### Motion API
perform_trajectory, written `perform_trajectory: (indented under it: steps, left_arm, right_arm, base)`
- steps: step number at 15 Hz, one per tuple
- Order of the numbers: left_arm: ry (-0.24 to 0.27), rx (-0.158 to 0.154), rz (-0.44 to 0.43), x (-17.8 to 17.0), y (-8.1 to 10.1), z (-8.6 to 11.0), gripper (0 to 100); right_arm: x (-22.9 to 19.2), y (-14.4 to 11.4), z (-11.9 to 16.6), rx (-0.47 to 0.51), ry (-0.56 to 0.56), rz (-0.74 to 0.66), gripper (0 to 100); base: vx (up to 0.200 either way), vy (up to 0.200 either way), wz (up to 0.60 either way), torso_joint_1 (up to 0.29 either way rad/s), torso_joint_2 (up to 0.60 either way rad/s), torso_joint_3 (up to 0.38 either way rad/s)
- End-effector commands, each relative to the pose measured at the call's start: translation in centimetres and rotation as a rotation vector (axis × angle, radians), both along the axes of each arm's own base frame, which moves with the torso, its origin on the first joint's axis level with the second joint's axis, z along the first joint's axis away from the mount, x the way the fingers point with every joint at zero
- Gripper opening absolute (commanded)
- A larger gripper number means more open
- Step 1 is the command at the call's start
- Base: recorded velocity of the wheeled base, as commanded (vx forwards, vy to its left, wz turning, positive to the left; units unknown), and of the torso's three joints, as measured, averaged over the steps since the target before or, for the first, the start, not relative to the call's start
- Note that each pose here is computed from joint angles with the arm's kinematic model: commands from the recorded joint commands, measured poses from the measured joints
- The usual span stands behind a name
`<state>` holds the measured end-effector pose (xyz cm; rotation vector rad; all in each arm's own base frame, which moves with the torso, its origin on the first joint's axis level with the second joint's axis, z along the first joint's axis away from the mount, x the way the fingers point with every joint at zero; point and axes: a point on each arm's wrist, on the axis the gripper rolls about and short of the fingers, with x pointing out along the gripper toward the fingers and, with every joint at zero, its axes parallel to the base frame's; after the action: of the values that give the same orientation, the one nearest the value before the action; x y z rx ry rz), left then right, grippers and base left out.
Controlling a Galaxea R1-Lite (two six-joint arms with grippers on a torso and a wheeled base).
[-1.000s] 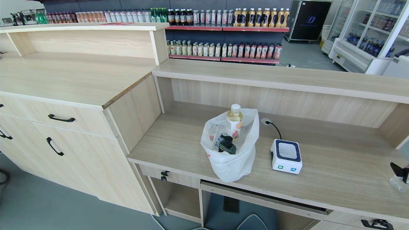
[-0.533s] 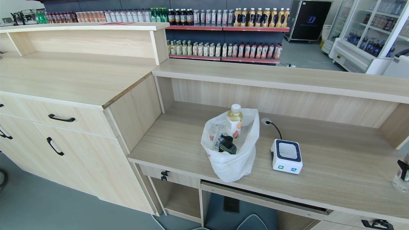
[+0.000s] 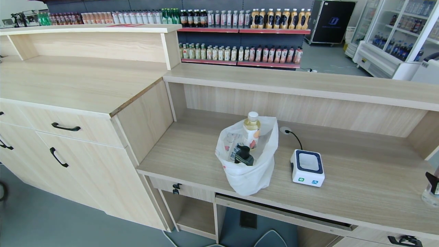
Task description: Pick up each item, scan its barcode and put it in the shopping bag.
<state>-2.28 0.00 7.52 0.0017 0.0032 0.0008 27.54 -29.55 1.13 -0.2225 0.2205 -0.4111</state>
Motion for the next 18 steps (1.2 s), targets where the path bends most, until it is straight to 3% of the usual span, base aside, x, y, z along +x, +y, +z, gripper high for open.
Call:
perform_trajectory:
  steps: [1,5,9,10,11,14,18]
  left_arm:
    - [0.0,0.0,0.001,0.0,0.0,0.0,100]
    - [0.0,0.0,0.001,0.0,0.0,0.0,100]
    - [0.0,0.0,0.001,0.0,0.0,0.0,100]
    - [0.0,0.0,0.001,0.0,0.0,0.0,100]
    - [0.0,0.0,0.001,0.0,0.0,0.0,100]
    - [0.0,0.0,0.001,0.0,0.0,0.0,100]
    - [0.0,0.0,0.001,0.0,0.0,0.0,100]
  right_arm:
    - [-0.4,0.5,0.8,0.01,0.003,0.001,0]
    - [-1.1,3.0,5.7,0.188,-0.022,0.013,0]
    - [-1.8,8.7,13.3,0.394,-0.026,0.094,0]
    - [-2.1,10.4,14.8,0.435,-0.017,0.147,0]
    - [-3.1,13.9,16.7,0.482,0.017,0.269,0]
    - [-4.7,19.9,17.9,0.529,0.034,0.513,0]
    - [-7.1,27.1,21.2,0.671,-0.004,0.771,0]
  base:
    - [0.0,0.0,0.0,0.0,0.0,0.0]
    - [0.0,0.0,0.0,0.0,0.0,0.0]
    - [0.0,0.0,0.0,0.0,0.0,0.0]
    - [0.0,0.0,0.0,0.0,0.0,0.0]
    - [0.0,0.0,0.0,0.0,0.0,0.0]
    - [0.0,0.0,0.0,0.0,0.0,0.0]
    - [0.0,0.0,0.0,0.0,0.0,0.0]
